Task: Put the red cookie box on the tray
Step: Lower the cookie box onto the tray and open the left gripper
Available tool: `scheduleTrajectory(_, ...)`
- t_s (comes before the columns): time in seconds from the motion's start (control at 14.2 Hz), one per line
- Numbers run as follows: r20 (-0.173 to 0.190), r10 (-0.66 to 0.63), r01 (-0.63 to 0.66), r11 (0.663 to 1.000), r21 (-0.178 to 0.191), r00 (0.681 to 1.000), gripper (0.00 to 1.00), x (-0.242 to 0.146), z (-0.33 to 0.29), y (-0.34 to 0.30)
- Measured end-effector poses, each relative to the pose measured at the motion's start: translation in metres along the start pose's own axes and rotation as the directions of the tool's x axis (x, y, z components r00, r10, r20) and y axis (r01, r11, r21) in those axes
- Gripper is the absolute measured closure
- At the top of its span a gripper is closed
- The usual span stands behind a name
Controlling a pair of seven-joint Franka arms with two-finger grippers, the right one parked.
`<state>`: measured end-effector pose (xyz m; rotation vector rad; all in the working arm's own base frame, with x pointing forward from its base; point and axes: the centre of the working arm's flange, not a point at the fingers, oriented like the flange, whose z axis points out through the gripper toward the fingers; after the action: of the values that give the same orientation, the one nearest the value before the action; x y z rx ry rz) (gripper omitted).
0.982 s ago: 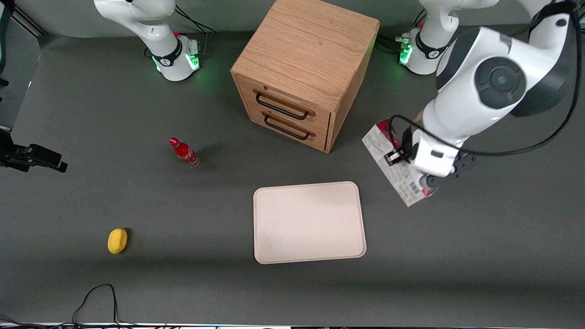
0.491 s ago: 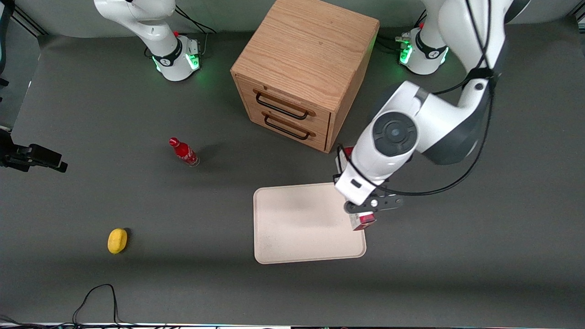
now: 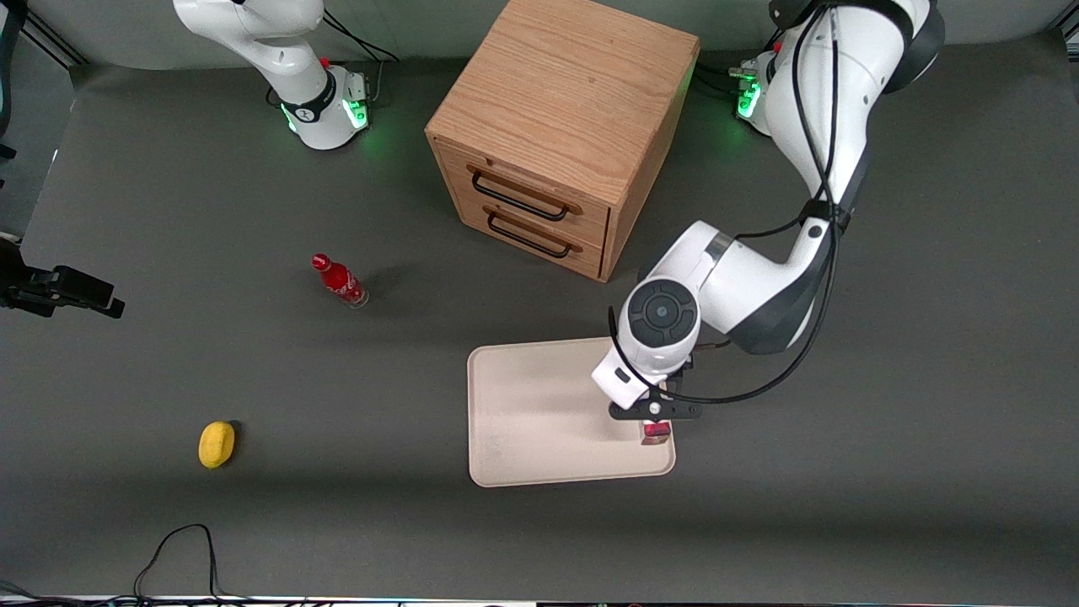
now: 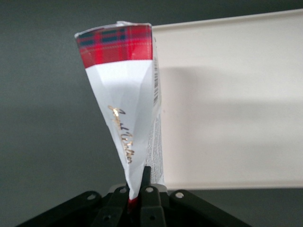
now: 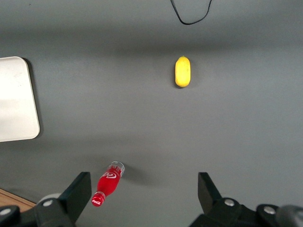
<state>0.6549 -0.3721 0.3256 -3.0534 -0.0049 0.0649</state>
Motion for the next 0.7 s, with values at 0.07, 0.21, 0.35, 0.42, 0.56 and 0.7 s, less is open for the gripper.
scheduleTrajectory(0.07, -0.010, -0.003, 0.003, 1.000, -0.003, 1.000, 0.96, 0.005, 0.009, -0.001)
scheduleTrajectory(0.21, -0.032, -0.010, 0.010, 1.000, -0.010, 0.999, 0.96, 0.013, 0.023, -0.003)
scheduleTrajectory(0.35, -0.049, -0.017, 0.016, 1.000, -0.016, 0.999, 0.96, 0.019, 0.035, -0.005)
scheduleTrajectory(0.42, -0.055, -0.018, 0.017, 1.000, -0.021, 0.998, 0.96, 0.021, 0.040, -0.005)
scheduleTrajectory(0.56, -0.062, -0.020, 0.018, 0.999, -0.032, 0.998, 0.96, 0.023, 0.051, -0.002)
scheduleTrajectory(0.7, -0.062, -0.025, 0.023, 0.999, -0.036, 0.998, 0.96, 0.023, 0.057, 0.000)
